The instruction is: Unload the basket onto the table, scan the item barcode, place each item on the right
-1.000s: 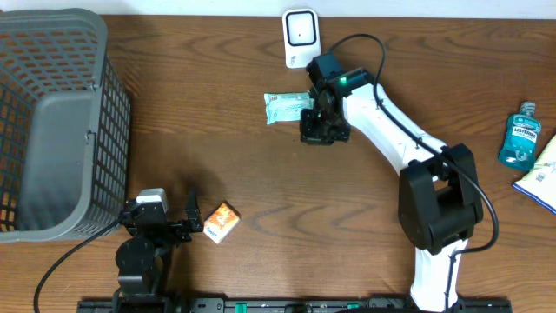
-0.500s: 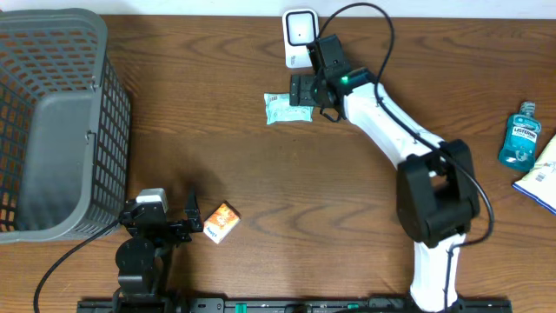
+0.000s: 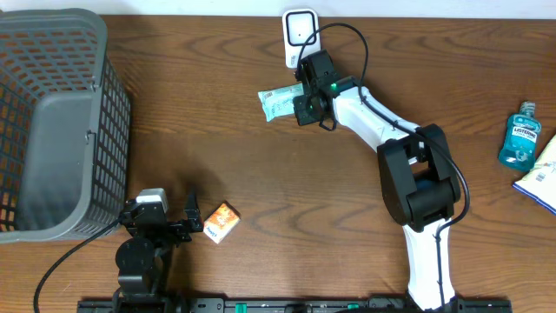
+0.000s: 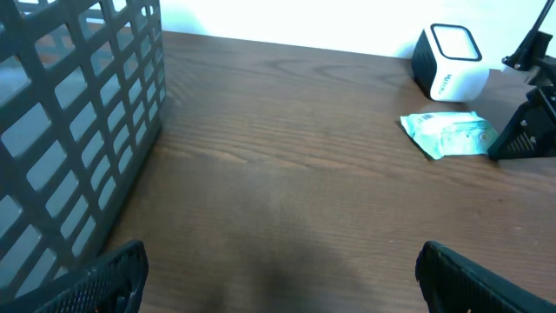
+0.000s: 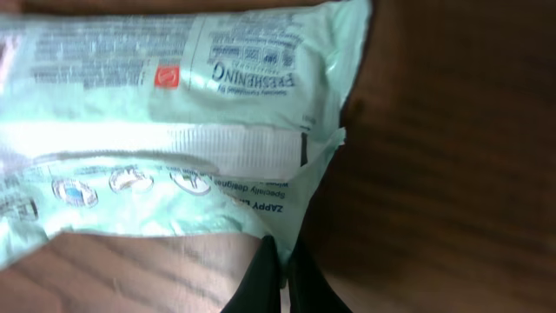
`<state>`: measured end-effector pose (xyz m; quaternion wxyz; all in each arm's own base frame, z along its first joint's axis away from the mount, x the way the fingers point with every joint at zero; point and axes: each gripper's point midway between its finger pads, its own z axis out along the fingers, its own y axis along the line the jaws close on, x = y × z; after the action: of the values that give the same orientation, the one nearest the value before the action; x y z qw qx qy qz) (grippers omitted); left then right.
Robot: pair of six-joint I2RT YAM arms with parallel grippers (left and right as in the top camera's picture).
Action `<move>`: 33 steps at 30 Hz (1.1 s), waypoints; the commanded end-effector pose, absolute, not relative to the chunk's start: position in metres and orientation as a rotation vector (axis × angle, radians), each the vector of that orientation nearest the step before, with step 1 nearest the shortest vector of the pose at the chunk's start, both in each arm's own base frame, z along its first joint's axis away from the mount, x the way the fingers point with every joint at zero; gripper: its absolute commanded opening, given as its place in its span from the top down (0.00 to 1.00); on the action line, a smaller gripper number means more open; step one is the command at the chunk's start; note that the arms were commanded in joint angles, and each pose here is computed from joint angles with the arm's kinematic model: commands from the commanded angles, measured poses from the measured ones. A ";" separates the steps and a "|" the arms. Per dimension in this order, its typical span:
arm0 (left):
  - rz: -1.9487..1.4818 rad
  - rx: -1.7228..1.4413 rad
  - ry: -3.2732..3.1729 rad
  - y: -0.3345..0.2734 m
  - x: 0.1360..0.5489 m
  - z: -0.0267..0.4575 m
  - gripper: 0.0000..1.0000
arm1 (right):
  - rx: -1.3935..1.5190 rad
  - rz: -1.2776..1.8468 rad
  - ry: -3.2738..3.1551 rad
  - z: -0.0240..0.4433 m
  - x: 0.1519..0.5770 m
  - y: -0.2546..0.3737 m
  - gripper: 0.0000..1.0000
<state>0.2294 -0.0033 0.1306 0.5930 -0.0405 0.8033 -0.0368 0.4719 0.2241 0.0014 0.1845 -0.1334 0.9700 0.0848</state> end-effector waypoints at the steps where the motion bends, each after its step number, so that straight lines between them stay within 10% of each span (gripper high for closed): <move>1: -0.070 -0.091 1.895 -0.002 0.229 0.119 0.02 | -0.383 0.209 2.854 -0.024 0.447 0.216 0.99; 17: -0.070 -0.091 1.895 -0.002 0.229 0.119 0.02 | -0.322 0.187 2.797 0.095 0.405 0.227 0.99; 19: -0.070 -0.091 1.895 -0.002 0.229 0.119 0.02 | -0.265 0.054 2.655 0.112 0.433 0.219 0.85; 33: -0.070 -0.091 1.895 -0.002 0.229 0.119 0.02 | -0.165 0.116 2.423 0.043 0.523 0.246 0.99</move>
<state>0.2294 -0.0033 0.1306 0.5930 -0.0405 0.8033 -0.0368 0.5167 0.2461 0.0465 0.3352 -0.0740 0.9381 0.0468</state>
